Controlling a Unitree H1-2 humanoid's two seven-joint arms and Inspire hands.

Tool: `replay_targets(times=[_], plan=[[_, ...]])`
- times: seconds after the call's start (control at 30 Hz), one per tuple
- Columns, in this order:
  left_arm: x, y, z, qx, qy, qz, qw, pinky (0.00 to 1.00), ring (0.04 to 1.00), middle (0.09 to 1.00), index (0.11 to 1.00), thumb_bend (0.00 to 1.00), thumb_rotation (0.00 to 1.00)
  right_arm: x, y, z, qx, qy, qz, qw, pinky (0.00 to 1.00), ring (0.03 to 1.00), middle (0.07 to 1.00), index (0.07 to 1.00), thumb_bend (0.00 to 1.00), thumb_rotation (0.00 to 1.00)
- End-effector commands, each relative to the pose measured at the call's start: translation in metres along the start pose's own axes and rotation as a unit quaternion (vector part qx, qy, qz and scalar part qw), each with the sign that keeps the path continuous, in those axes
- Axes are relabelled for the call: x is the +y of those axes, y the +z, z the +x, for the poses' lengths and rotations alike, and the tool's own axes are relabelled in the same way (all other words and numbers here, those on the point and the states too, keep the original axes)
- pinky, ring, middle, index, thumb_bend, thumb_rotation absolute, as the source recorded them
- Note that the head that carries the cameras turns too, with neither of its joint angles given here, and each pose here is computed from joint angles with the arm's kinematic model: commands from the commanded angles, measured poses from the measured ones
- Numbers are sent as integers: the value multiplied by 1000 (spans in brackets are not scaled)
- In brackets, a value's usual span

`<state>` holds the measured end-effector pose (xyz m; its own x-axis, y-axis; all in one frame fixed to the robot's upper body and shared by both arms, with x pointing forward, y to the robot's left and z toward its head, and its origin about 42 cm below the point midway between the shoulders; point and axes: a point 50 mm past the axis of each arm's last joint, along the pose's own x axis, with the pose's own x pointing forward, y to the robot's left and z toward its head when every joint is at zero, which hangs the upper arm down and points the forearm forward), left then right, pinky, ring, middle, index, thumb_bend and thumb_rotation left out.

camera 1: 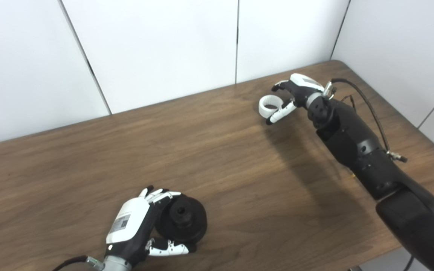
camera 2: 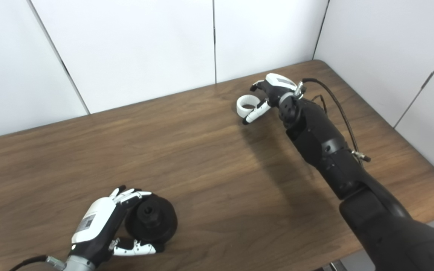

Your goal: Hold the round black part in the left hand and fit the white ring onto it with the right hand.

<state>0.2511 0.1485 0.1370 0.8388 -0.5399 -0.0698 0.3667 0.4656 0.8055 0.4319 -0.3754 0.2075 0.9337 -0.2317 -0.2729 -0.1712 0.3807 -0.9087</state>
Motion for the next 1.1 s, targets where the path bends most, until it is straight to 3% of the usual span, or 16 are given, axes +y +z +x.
replay_targets(times=[0.0, 0.43, 1.07], plan=[[-2, -4, -5, 10, -13, 23, 1000, 1000, 885, 773, 482, 524, 51, -40, 11, 3, -21, -57, -13, 998, 984, 950, 900, 795, 848, 275], [-1, -2, -6, 13, -13, 23, 1000, 1000, 888, 774, 481, 524, 51, -39, 14, 1, -29, -76, -20, 997, 1000, 943, 884, 667, 810, 255], [3, 2, -7, 16, -11, 23, 1000, 1000, 887, 777, 481, 524, 52, -33, 16, 2, -32, -69, -18, 997, 1000, 937, 859, 651, 822, 221]])
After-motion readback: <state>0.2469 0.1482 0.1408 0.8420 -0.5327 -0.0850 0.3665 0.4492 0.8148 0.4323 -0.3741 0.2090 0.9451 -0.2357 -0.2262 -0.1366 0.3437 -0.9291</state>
